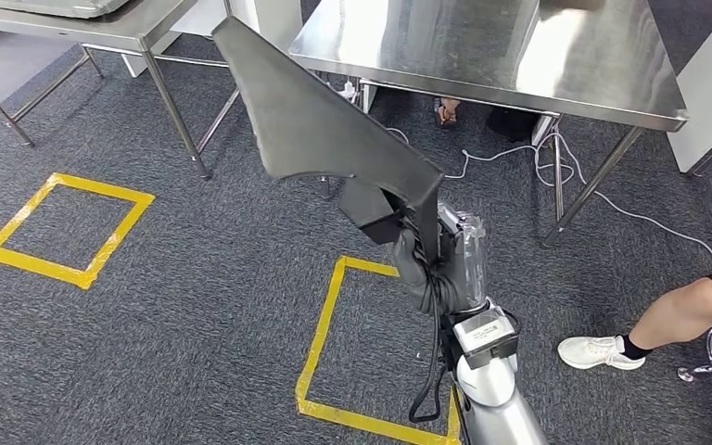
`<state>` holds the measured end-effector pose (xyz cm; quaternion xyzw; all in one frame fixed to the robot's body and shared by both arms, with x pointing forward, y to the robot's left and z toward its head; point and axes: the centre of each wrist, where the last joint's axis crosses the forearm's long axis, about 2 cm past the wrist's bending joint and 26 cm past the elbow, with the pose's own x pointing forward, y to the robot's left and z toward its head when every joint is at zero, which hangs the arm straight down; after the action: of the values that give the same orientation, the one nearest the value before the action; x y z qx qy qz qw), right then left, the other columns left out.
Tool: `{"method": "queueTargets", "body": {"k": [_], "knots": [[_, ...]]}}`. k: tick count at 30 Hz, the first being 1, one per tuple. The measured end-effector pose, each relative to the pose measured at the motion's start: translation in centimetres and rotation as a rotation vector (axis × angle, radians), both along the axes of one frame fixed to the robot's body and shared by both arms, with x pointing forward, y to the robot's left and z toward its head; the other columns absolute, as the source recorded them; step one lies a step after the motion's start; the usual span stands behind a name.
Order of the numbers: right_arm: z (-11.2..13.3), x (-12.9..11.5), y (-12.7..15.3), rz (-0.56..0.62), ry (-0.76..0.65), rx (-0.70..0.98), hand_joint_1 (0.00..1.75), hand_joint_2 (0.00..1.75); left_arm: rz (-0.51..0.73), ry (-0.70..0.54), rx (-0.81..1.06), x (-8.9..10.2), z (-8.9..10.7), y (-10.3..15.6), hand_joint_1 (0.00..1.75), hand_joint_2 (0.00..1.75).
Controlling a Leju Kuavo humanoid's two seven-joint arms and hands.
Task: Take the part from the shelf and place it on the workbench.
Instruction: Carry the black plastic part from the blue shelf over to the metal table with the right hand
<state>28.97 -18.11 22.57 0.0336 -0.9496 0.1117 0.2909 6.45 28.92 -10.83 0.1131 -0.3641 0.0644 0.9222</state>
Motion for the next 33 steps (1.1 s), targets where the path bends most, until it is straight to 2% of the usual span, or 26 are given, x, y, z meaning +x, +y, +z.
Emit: {"method": "queueTargets", "body": {"k": [33], "knots": [[-0.45,0.18,0.26,0.000,0.023,-0.001,1.75,1.75,0.003,0.000,0.014,0.52,0.09,-0.14,0.00,1.75]]}}
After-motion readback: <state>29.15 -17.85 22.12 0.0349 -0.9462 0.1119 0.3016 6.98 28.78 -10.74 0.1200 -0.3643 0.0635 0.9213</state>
